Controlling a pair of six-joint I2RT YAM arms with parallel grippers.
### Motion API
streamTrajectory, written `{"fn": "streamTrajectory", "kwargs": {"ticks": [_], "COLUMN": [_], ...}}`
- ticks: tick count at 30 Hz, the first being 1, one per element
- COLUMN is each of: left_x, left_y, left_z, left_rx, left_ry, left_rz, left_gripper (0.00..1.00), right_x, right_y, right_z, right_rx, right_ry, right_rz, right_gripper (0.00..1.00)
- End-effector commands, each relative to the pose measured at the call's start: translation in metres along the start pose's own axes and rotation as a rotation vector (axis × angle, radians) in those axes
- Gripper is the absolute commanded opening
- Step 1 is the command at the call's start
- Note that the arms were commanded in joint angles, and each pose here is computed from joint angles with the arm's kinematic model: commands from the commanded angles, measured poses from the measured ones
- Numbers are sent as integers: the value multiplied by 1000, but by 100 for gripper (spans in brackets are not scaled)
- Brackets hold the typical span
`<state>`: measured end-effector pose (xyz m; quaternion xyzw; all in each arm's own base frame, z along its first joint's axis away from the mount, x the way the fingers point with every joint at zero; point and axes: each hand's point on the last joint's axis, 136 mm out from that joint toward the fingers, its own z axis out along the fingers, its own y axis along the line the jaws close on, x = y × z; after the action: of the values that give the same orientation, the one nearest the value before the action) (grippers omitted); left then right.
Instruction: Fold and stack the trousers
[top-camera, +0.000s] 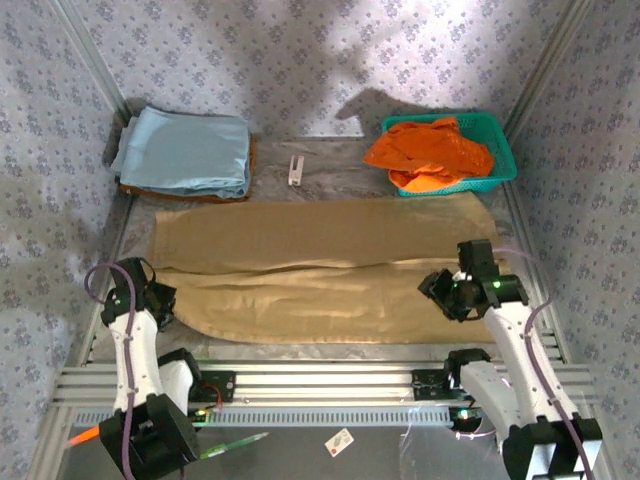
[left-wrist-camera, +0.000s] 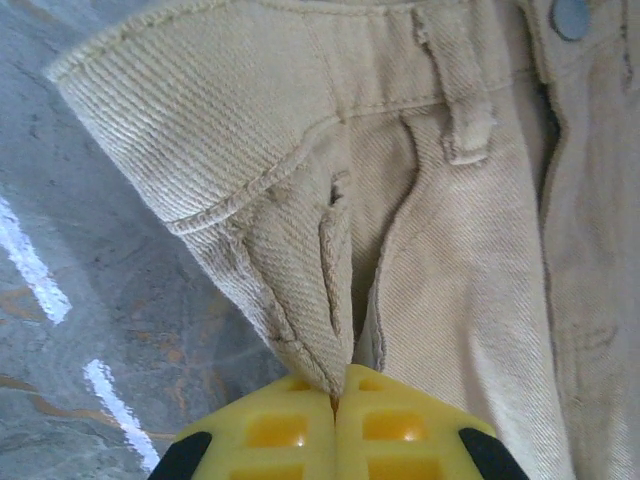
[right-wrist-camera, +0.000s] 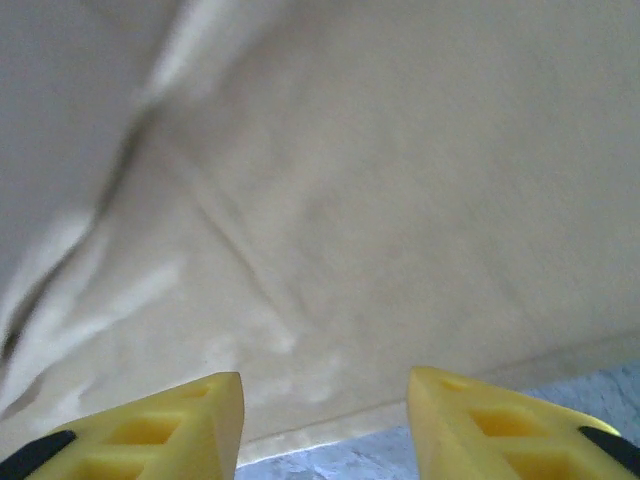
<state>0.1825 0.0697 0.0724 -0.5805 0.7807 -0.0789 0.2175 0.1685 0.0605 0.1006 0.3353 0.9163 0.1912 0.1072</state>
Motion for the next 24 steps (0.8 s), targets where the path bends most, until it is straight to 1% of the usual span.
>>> {"fn": "streamTrajectory", "kwargs": {"ticks": [1, 4, 6, 9, 12, 16, 18, 20, 24], "left_x": [4, 5, 3, 3, 5, 4, 6, 7, 9], "left_y": [-13, -17, -19, -21, -23, -27, -27, -27, -27], "left_z": [-5, -8, -12, -17, -20, -22, -19, -17, -19], "left_rx": [75, 97, 108, 126, 147, 165, 174, 180, 190], "left_ry": [26, 33, 20, 12, 16, 15, 15, 18, 20], "left_rz": [6, 12, 24, 24, 20, 29, 34, 33, 37], "left_gripper": [0, 0, 0, 0, 0, 0, 0, 0, 0], "right_x": [18, 25, 29, 32, 39, 53, 59, 61, 66], "right_y": [-35, -52, -62, -62, -58, -47, -51, -54, -60], "right_z": [10, 14, 16, 20, 30, 50, 52, 53, 59], "right_rx": [137, 203, 235, 238, 240, 217, 252, 275, 293], "right_ry": [-2, -42, -74, -95, -72, -9, -12, -19, -29], "right_rz": [160, 262, 395, 512, 567, 565, 550, 543, 546], "right_gripper": [46, 46, 46, 47, 49, 50, 52, 52, 52]}}
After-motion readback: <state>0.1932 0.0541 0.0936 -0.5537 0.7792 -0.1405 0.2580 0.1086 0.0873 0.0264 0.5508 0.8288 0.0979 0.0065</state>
